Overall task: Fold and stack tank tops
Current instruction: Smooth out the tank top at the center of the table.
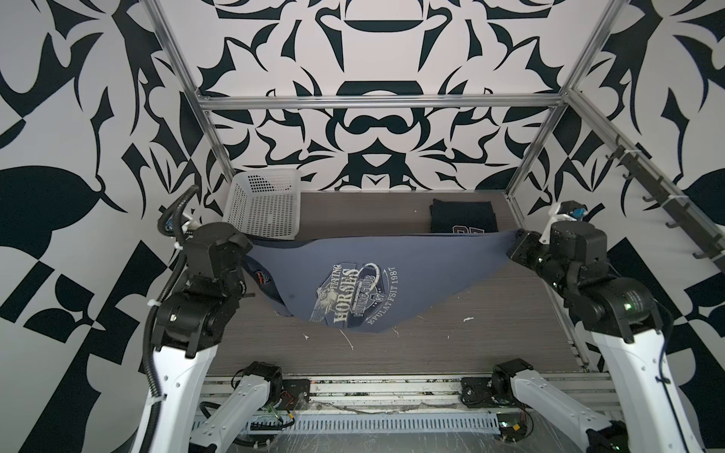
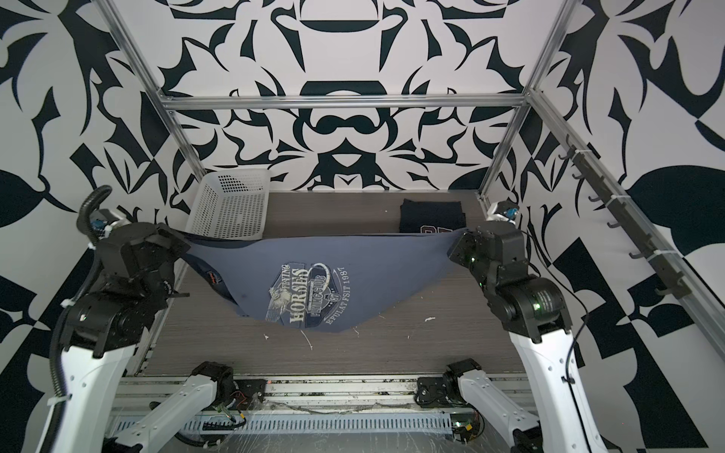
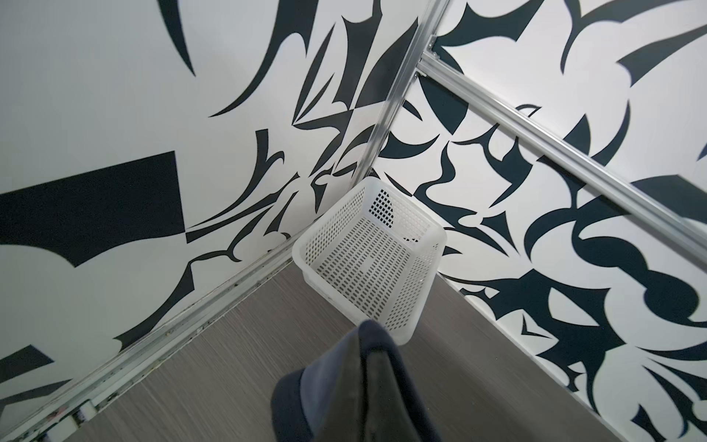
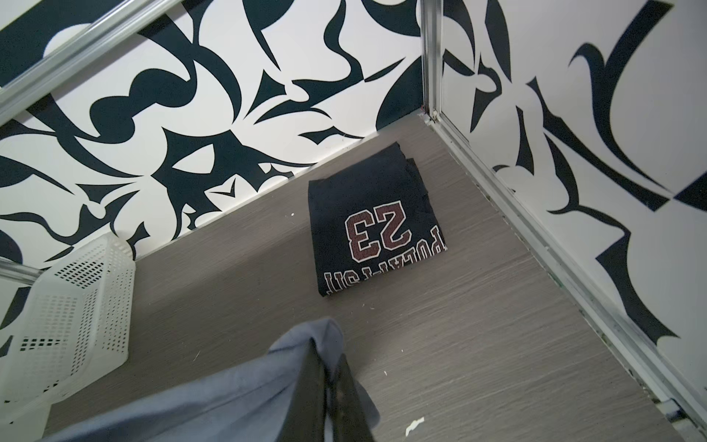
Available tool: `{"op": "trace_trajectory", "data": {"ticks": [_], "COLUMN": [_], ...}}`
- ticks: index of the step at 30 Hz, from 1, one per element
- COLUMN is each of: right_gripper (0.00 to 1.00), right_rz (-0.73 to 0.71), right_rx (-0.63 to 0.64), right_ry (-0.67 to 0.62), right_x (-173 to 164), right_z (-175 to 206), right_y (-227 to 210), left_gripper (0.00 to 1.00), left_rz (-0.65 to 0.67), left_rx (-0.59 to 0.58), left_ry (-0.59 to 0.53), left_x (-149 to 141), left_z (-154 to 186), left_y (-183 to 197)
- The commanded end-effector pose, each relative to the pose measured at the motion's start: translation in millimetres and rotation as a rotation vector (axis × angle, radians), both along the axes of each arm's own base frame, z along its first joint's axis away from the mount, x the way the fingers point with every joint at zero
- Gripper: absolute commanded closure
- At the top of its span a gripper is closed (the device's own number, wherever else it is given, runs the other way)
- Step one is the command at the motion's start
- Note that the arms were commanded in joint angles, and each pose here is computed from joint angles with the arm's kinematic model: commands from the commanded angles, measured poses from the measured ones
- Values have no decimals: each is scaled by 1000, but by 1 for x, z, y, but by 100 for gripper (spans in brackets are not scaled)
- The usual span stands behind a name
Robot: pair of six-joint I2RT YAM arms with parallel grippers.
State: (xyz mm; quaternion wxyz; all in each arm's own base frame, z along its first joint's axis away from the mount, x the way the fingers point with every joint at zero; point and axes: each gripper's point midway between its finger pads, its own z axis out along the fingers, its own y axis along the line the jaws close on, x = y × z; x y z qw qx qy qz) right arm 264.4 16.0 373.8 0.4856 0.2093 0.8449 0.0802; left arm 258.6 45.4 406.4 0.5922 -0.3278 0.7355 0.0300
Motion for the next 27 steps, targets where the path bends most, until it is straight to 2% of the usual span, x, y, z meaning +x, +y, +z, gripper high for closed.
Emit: {"op": "trace_trajectory", "data": {"ticks": [1,5,9,11,14,16,19,22,24,26,27], "right_gripper": [100,100,100,100,100,100,100,100,100,100,100], "right_rz": [-20,5,27,31,28,47,83,81,98,90,115], "right_rx": [-32,98,123,126,100,106,144,192,223,237,253], "right_ry": [-95,-161,-252,-307,-373,-391,-331,-187,-62,72,106], "right_x": [44,96,128,124,106,92,83,72,69,69,71], "right_z": [34,65,114,141,165,164,125,52,-10,-65,-80], "right_y": [-5,-14,-18,-18,-20,-17,-8,-3,3,5,10], "left_gripper": [100,100,100,100,100,100,100,100,100,100,100], "left_rz": [17,-19,-98,-137,-171,-227,-280,-365,-374,-366,-381], "left_rx": [61,72,59,53,-15,-69,-159,-275,-353,-389,-398], "left_ry": [41,39,49,8,-144,-161,-20,225,420,610,701], "left_x": [30,69,106,102,74,65,61,61,53,48,47], "left_z": [2,21,49,71,87,62,-10,-112,-182,-237,-255], "left_y": [-1,-9,-12,-16,-20,-30,-44,-69,-80,-86,-91]}}
